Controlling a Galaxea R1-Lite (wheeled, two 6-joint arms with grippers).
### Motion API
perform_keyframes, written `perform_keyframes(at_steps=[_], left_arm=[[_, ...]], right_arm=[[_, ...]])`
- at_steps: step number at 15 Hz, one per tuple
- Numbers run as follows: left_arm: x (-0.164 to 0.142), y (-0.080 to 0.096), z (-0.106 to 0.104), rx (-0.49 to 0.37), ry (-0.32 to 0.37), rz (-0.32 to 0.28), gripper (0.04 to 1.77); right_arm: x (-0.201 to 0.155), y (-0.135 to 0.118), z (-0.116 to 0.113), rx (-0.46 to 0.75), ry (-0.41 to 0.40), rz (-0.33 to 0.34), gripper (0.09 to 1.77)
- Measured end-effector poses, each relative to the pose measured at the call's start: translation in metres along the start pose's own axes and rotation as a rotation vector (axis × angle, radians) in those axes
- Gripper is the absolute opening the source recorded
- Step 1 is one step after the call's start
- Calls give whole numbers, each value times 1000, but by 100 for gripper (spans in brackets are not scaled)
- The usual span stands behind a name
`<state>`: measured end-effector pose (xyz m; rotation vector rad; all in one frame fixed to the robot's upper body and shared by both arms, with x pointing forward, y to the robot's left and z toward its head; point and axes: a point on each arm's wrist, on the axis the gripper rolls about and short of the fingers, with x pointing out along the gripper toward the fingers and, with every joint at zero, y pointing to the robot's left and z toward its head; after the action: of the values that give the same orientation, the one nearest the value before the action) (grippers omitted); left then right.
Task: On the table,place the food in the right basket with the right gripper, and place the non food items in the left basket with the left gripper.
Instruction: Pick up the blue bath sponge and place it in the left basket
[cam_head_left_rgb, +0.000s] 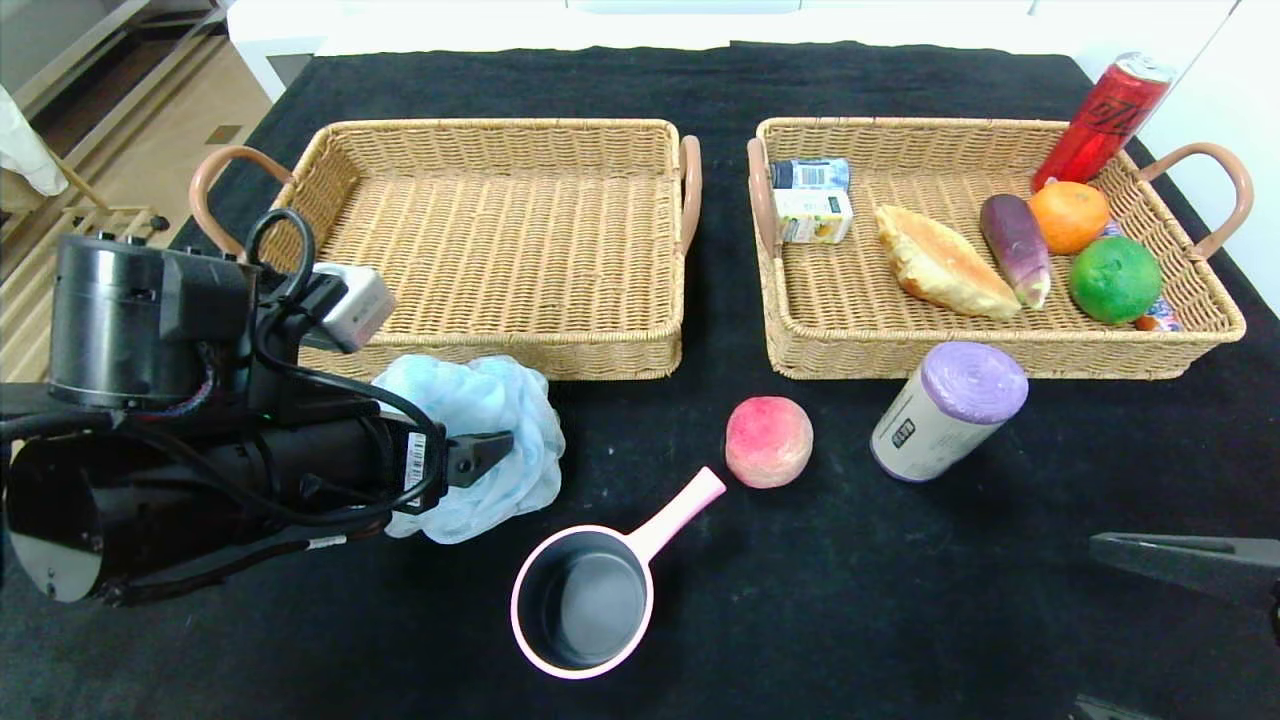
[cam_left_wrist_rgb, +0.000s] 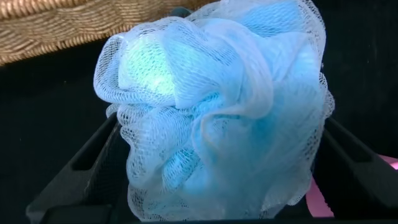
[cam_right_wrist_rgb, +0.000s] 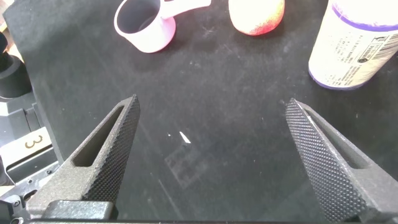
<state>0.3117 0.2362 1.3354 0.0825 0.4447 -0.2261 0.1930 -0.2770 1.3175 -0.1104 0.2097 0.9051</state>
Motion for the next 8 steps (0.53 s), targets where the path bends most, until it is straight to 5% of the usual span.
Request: perform_keyframes(at_steps=[4,8], left_arm=[[7,-1,-4,-1,23,1,172],[16,-2,-5,-10,-45,-4,172]], right_arm=[[0,0,0,2,2,-1,171],[1,0,0,4,4,-1,171]])
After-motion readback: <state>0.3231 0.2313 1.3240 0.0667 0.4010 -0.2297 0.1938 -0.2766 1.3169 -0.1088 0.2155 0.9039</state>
